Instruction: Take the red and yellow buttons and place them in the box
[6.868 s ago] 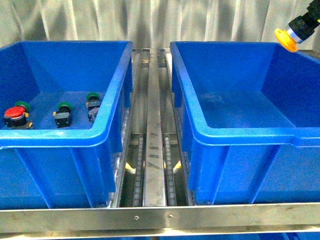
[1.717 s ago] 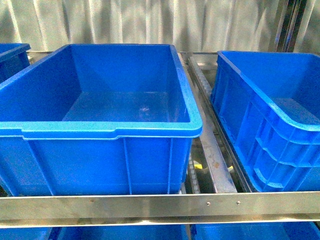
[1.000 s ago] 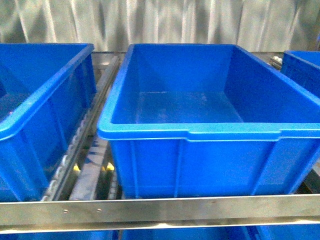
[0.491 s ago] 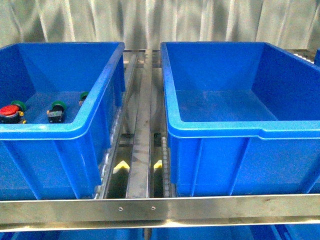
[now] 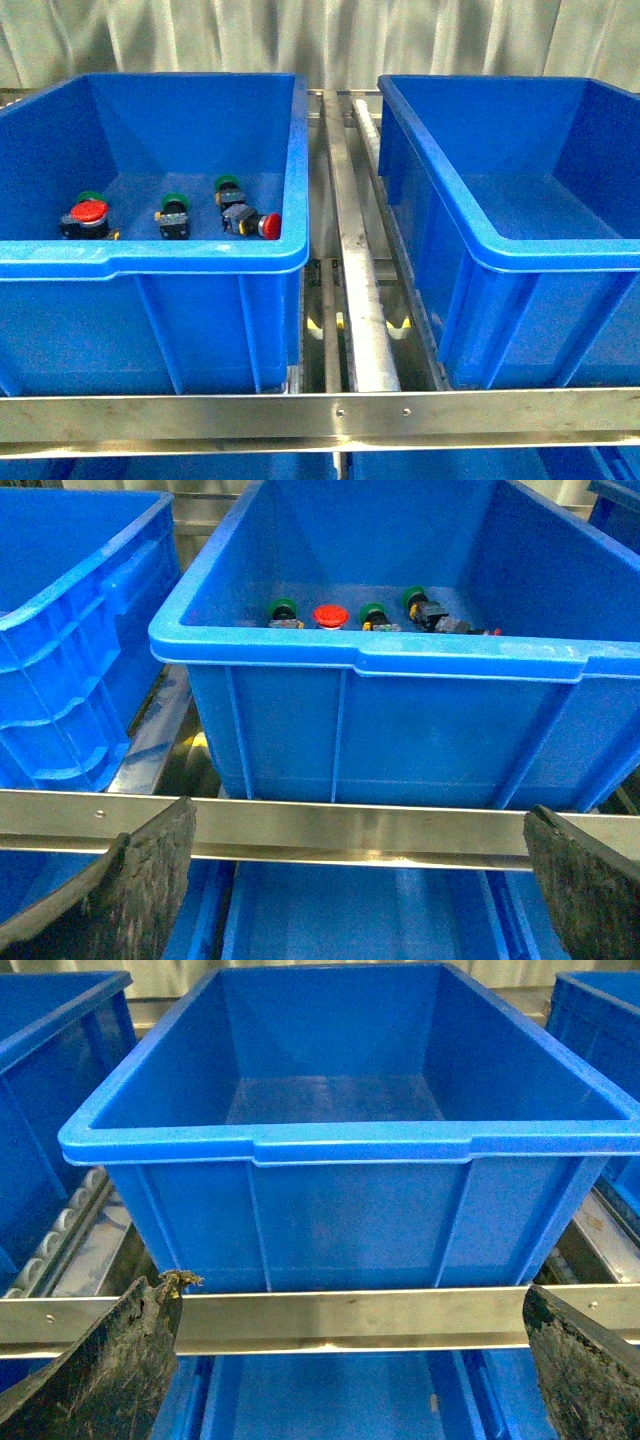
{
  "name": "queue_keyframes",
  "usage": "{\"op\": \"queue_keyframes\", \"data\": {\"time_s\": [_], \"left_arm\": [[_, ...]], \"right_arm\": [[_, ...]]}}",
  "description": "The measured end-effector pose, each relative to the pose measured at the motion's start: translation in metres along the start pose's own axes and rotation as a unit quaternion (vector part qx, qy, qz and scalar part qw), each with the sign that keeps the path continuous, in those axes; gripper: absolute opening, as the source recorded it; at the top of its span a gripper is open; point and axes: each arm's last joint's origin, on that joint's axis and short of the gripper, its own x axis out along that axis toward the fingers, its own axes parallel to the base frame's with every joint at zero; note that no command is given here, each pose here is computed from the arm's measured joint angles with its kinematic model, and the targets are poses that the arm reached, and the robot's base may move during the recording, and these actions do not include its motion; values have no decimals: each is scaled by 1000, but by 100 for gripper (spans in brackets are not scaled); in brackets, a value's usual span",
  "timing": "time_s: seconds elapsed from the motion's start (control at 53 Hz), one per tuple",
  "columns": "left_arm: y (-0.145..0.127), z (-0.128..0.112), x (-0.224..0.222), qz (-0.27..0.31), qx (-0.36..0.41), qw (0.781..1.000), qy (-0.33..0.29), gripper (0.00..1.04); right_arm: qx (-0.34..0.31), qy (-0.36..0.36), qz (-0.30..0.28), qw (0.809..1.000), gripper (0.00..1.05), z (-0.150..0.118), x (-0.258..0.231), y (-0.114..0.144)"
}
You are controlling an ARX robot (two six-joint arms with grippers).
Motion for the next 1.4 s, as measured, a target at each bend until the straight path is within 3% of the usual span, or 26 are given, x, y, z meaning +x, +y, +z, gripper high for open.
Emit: {"op": "queue_keyframes", "data": {"time_s": [0.094,0.208,0.34,0.509,0.604,0.717,0.925,1.396], "left_arm": [[0,0,0,2,-2,1000,1,97],[-7,3,5,65,-31,992,103,97],[-24,57,30,90,-24,992,86,97],[-17,124,83,100,0,994,41,97],[-8,139,123,100,41,993,52,97],[1,136,183,82,103,988,87,97],[7,131,256,95,104,984,113,97],[-6,97,335,109,7,983,146,97]], "right_arm": [[0,0,-2,1000,99,0,0,0],[0,0,-3,1000,99,0,0,0],[0,0,-1,1000,99,0,0,0],[0,0,-2,1000,99,0,0,0],[0,0,-2,1000,99,0,0,0],[0,0,-2,1000,99,0,0,0],[0,0,-2,1000,99,0,0,0],[0,0,-2,1000,99,0,0,0]]}}
